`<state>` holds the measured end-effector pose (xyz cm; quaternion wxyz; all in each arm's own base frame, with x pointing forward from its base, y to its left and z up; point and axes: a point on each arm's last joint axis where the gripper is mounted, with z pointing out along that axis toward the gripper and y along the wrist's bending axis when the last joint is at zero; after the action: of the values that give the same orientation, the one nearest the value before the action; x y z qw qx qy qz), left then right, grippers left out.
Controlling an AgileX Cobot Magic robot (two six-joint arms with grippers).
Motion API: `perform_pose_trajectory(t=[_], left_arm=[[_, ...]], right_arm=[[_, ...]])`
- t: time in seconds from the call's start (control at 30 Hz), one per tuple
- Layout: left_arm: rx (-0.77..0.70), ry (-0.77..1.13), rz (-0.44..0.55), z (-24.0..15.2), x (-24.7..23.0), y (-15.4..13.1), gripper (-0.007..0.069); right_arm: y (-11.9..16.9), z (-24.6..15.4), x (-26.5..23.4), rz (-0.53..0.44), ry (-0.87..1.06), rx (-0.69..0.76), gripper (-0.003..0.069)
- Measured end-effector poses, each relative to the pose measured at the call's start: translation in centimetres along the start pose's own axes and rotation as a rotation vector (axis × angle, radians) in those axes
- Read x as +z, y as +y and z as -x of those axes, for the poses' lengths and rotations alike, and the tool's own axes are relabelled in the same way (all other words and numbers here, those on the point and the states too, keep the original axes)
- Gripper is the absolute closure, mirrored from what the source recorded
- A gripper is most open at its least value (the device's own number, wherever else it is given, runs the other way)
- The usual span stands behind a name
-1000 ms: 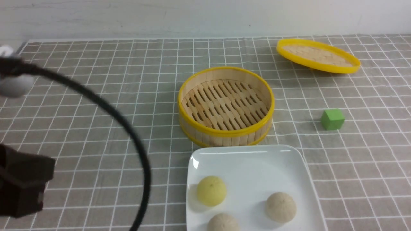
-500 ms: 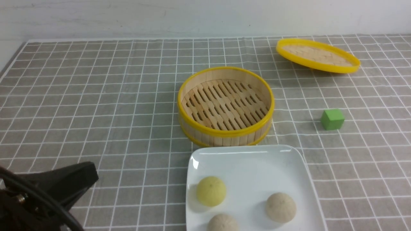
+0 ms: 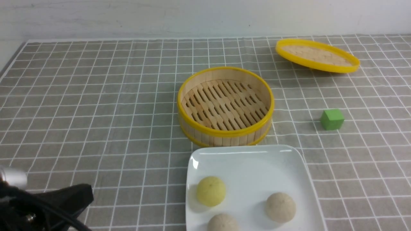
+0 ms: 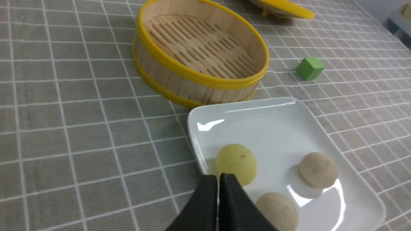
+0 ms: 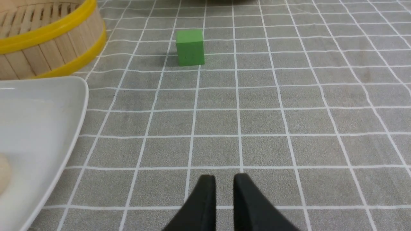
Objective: Put the steamed buns into the plate on the grey tablecloth.
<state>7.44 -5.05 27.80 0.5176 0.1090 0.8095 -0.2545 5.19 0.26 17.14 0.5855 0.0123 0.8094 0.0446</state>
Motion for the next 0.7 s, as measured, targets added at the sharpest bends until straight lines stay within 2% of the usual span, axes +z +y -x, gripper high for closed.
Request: perform_pose_trajectory(t=[0.2, 0.4, 0.5, 0.7], left_arm=[[0.059, -0.105, 0.143, -3.1, -0.7, 2.5, 0.0584], [0.114, -0.149, 0.378, -7.8, -0.8, 5.2, 0.0574], [0.104, -0.175, 0.444, -9.1, -0.9, 5.9, 0.0573], [0.089, -0.156, 0.47, -9.9, -0.7, 6.3, 0.0571]], right_arm=[[0.0, 0.0, 0.0, 0.0, 0.0, 0.0, 0.0538], [0.0, 0.0, 0.0, 0.0, 0.0, 0.0, 0.0529], [0.0, 0.0, 0.0, 0.0, 0.0, 0.0, 0.0526], [0.0, 0.0, 0.0, 0.0, 0.0, 0.0, 0.0517]])
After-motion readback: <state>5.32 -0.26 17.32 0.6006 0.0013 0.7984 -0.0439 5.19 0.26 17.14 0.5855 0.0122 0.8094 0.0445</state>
